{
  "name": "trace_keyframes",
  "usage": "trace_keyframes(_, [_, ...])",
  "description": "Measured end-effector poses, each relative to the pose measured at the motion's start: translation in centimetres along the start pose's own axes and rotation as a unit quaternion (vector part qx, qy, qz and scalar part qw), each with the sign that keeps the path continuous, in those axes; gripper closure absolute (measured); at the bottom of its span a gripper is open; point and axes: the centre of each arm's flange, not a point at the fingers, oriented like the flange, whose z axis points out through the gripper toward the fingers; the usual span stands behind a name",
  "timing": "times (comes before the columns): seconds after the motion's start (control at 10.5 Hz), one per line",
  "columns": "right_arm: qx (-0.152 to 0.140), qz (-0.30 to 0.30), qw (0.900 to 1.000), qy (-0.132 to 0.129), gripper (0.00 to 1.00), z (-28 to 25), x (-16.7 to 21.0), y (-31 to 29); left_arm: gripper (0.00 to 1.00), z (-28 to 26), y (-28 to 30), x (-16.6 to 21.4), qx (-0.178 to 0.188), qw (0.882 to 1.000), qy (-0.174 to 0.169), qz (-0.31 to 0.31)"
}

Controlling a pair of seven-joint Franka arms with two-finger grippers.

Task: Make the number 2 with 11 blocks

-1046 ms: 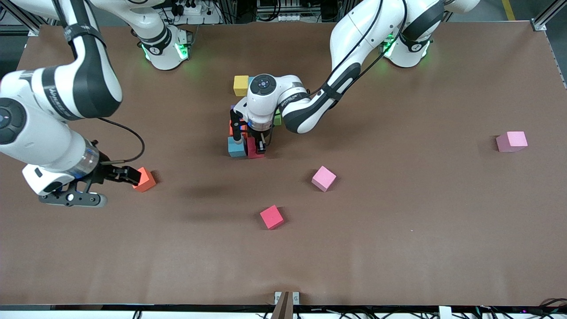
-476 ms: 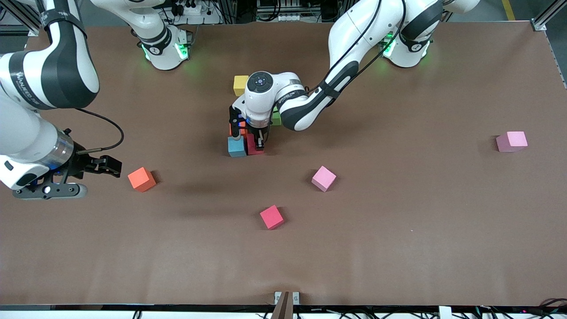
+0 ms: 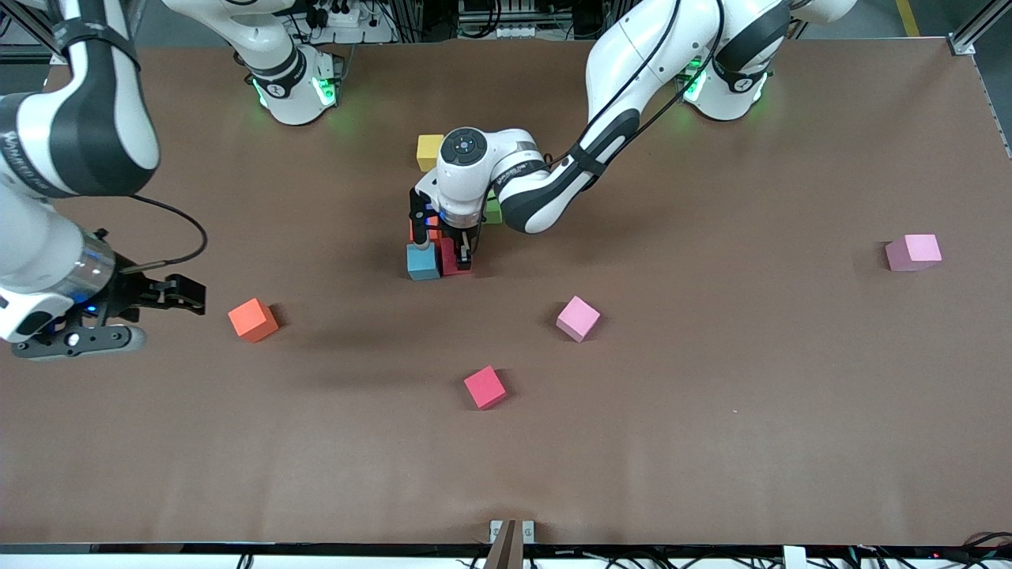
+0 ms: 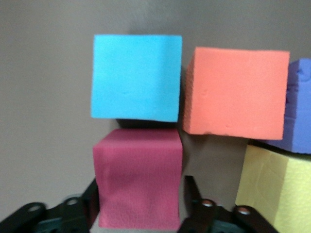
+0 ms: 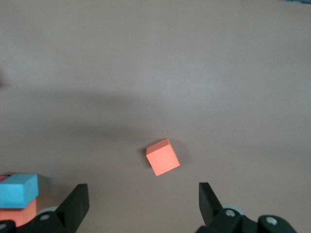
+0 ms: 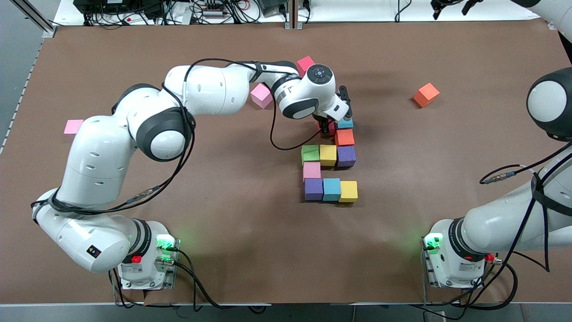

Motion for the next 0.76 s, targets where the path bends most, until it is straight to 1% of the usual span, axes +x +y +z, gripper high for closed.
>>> trace_keyframes(0.1, [0.002,-0.003,1.000,0.001,0.00,-0.2,-0.3,1.8,0.09,0.3,0.2,-0.1,-0.002,1.000,-0.002,0.001])
trace_keyframes(0.19, [0.003,0.001,1.000,0.003,0.00,-0.5,-0.7,3.2,0.00,0.4,0.2,-0.2,-0.002,1.000,-0.003,0.003])
trace_keyframes(0.38, [0.003,0.010,1.000,0.011,0.00,-1.8,-1.5,4.4,0.00,0.4,0.3,-0.1,-0.002,1.000,-0.003,0.009])
trace_keyframes(0.67, [0.002,0.032,0.999,0.018,0.00,-2.3,-4.1,3.5,0.00,0.4,0.2,-0.1,-0.002,1.000,-0.003,0.022])
trace_keyframes(0.76, [0.008,0.037,0.999,0.019,0.00,-2.5,-5.1,3.0,0.00,0.4,0.2,-0.2,-0.002,1.000,-0.003,0.024])
